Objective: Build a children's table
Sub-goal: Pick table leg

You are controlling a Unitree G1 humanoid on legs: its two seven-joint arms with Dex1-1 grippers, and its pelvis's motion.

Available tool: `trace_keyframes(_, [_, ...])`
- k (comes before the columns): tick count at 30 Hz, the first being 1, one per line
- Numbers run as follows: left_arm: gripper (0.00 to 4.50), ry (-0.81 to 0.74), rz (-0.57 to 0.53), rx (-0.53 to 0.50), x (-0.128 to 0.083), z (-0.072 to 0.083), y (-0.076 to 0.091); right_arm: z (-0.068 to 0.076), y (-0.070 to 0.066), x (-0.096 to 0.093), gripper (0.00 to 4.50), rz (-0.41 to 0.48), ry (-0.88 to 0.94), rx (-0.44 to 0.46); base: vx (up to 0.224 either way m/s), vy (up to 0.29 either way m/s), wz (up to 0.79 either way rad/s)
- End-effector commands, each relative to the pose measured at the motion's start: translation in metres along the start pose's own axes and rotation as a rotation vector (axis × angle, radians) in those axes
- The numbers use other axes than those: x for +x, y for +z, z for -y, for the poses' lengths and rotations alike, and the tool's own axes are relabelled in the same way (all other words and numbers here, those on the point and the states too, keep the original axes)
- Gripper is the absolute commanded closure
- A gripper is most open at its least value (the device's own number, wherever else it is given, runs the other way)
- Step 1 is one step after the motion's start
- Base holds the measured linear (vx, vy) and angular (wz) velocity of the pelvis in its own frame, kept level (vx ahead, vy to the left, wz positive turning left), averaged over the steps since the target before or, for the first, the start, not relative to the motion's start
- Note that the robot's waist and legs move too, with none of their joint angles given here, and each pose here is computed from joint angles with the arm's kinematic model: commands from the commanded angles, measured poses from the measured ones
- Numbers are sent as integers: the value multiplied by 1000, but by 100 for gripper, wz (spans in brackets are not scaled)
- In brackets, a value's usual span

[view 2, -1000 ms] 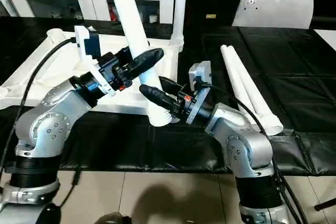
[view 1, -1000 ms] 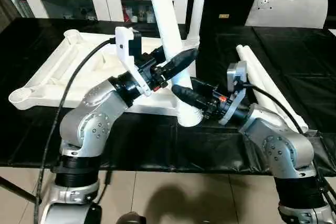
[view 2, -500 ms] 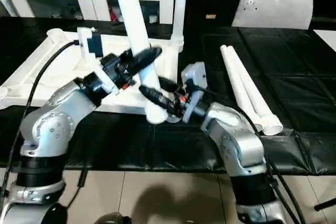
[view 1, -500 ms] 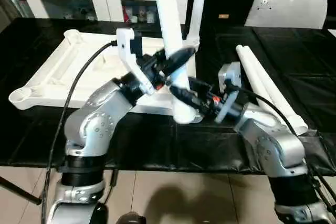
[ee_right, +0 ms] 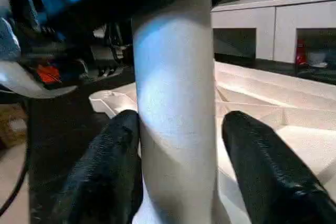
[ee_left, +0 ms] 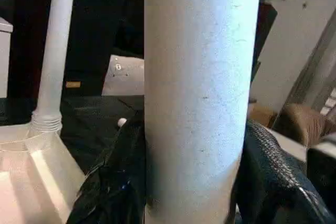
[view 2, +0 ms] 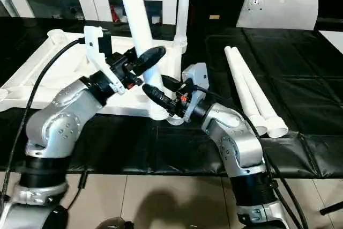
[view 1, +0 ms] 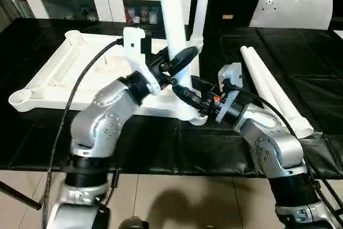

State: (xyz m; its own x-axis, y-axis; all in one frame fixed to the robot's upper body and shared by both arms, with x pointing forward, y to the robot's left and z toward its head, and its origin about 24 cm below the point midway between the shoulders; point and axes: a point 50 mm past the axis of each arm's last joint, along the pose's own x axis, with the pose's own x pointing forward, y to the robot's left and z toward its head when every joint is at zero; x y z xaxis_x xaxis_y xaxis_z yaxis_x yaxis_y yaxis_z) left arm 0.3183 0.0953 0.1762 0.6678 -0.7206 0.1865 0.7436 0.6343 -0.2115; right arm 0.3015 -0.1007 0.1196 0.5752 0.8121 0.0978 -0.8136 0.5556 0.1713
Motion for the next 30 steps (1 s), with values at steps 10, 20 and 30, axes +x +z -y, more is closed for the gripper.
trace_keyframes(10, [264, -492, -52, 34, -5, 17, 7, 6, 15, -19, 135, -149, 265, 34, 0, 0, 0])
trace_keyframes(20, [264, -742, -65, 5, 3, 29, 14, 2, 18, -23, 229, -251, 436, 60, 0, 0, 0])
trace_keyframes(30, [264, -760, -63, 5, 9, 28, 15, -1, 19, -23, 254, -263, 480, 76, 0, 0, 0])
